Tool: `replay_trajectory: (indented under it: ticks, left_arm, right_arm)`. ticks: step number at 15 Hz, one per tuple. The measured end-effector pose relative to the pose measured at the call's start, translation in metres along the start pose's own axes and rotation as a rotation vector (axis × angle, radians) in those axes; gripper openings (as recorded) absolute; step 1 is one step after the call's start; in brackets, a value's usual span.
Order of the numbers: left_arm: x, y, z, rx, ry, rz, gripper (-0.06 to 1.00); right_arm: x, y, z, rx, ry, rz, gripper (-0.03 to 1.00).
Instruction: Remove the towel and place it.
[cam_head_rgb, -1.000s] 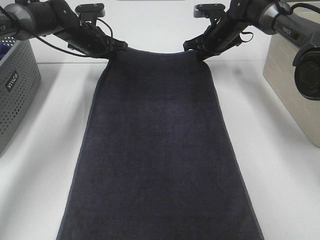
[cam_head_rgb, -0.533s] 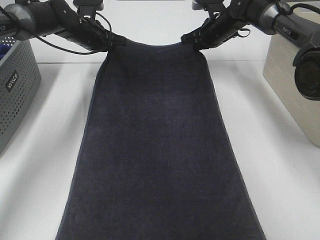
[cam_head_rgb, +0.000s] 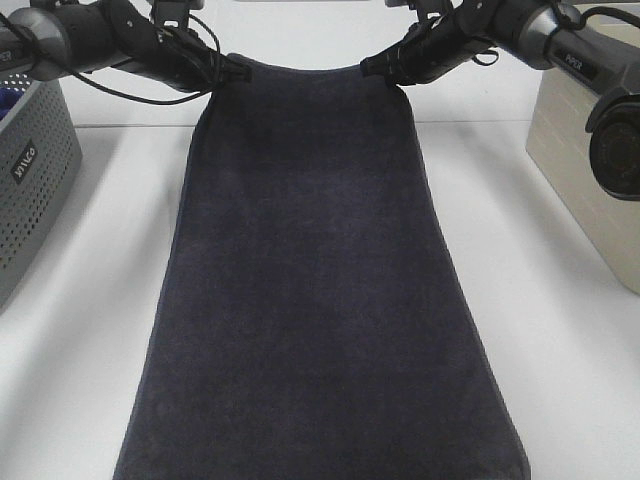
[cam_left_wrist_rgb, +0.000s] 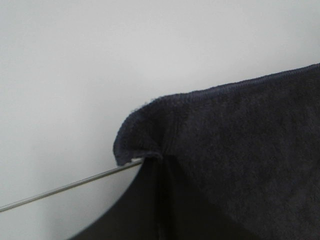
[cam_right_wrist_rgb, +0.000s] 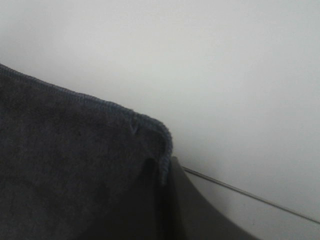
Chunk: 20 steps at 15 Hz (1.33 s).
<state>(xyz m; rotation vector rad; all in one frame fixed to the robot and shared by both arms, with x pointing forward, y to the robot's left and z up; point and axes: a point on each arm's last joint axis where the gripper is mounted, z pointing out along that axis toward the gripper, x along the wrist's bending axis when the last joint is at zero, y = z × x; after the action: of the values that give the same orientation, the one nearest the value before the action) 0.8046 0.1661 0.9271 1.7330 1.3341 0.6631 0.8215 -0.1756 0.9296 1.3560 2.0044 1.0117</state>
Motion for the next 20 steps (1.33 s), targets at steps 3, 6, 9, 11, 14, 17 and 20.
replay_trajectory:
  ticks: [3, 6, 9, 11, 14, 17, 20]
  left_arm:
    - [0.000, 0.000, 0.000, -0.004, 0.001, 0.003, 0.01]
    - [0.001, -0.005, 0.004, 0.007, 0.003, 0.004, 0.00]
    - [0.002, -0.019, 0.013, 0.030, 0.006, 0.000, 0.00]
    - [0.003, -0.023, 0.017, 0.025, 0.012, -0.001, 0.00]
    - [0.005, -0.032, 0.023, 0.027, 0.019, -0.003, 0.00]
    - [0.007, -0.043, 0.030, 0.030, 0.029, -0.005, 0.00]
    - [0.009, -0.045, 0.033, 0.001, 0.046, -0.002, 0.00]
  right_arm:
    - [0.000, 0.000, 0.000, -0.001, 0.000, -0.001, 0.02]
    - [0.000, 0.000, 0.000, -0.001, 0.002, 0.002, 0.02]
    - [0.001, 0.000, 0.000, -0.004, 0.013, 0.020, 0.02]
    - [0.001, 0.000, 0.001, -0.007, 0.011, 0.020, 0.02]
    - [0.001, -0.017, 0.015, 0.018, 0.015, 0.033, 0.02]
    - [0.001, -0.033, 0.027, 0.040, 0.014, 0.025, 0.02]
    - [0.000, -0.042, 0.035, 0.038, 0.008, 0.028, 0.02]
